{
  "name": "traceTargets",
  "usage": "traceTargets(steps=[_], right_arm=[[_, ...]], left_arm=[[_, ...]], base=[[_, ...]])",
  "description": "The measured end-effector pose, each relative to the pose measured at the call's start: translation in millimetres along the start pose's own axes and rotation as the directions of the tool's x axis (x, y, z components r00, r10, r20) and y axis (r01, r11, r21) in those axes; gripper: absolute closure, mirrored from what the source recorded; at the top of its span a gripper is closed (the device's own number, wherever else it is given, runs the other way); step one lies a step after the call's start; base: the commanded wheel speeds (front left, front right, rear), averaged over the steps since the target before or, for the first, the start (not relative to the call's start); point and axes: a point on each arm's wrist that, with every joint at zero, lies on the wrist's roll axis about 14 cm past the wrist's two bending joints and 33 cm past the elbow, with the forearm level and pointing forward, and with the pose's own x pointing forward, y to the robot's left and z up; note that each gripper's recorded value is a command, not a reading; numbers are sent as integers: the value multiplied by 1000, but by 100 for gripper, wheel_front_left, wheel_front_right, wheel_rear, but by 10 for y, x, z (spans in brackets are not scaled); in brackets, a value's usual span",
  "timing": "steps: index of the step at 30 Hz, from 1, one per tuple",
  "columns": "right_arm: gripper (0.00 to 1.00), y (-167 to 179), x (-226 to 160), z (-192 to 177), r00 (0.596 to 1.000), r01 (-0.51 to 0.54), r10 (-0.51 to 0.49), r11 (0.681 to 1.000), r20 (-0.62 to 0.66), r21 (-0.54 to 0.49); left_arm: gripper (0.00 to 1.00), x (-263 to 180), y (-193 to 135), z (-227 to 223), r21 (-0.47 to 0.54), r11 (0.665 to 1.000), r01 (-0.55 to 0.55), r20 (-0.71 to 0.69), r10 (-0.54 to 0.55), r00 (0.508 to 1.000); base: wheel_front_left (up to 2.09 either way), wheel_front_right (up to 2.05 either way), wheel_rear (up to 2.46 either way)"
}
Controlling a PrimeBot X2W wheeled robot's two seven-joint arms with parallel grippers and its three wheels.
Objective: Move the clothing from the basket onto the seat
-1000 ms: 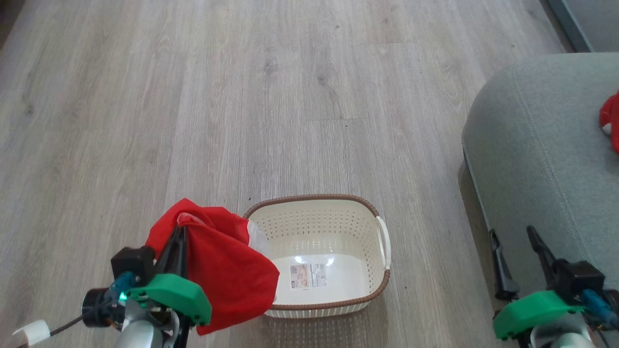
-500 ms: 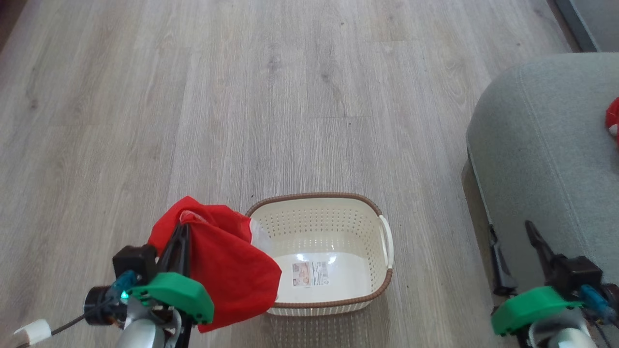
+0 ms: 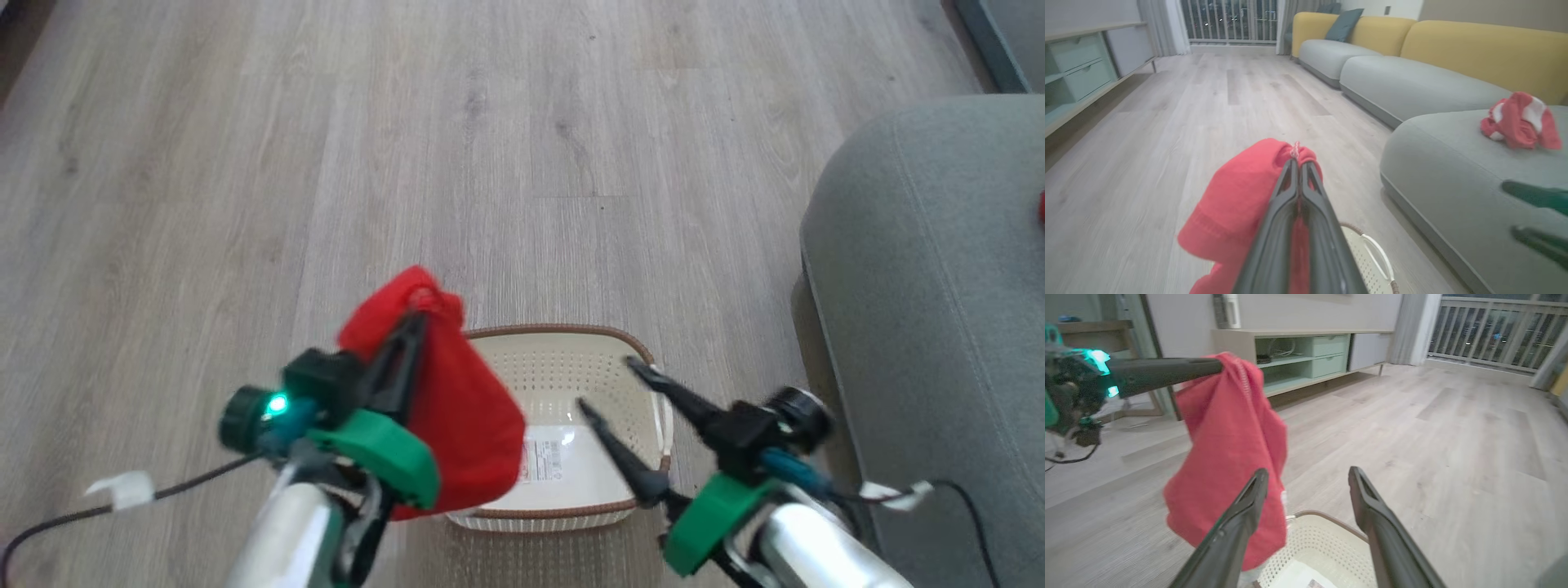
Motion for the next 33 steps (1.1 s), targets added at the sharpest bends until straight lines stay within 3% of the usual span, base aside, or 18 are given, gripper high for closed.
traceTargets(steps=[6,12,15,16,17,18,23,24,25,26,33], right_arm=[[0,317,226,93,984,-181,180,983,-5,-31],[0,324,399,202,973,-228,229,970,0,-78],[0,356,399,107,970,-241,240,969,-31,-53],[6,371,384,50,969,-245,243,969,-48,-41],[67,381,372,6,968,-245,243,969,-60,-18],[100,387,367,-10,968,-242,242,970,-63,4],[100,453,330,-24,964,-252,257,965,-66,72],[100,422,325,-8,966,-246,251,966,-62,74],[100,374,318,7,969,-237,241,969,-60,67],[100,310,310,27,972,-223,226,973,-56,63],[100,-266,169,251,997,-74,74,997,-2,22]], left_arm=[[100,-23,-447,80,9,989,148,-8,-148,989],[100,-80,-842,212,0,961,277,17,-276,961],[100,-116,-996,261,-20,946,325,28,-324,946],[100,-125,-1031,269,-29,942,335,31,-334,942],[100,-132,-1057,276,-35,939,343,31,-342,939],[100,-138,-1078,282,-41,935,351,31,-350,936],[100,-135,-1115,276,-56,930,363,29,-362,932],[95,-127,-1117,270,-57,930,362,28,-361,932],[58,-115,-1108,262,-58,932,357,28,-355,934],[0,-99,-1091,252,-60,936,348,31,-347,937],[0,16,-1099,-17,-75,935,345,-6,-347,938]], base=[[0,0,0],[0,0,0],[0,0,0],[0,0,0],[0,0,0],[0,0,0],[0,0,0],[0,0,0],[0,0,0],[0,0,0],[0,0,0]])
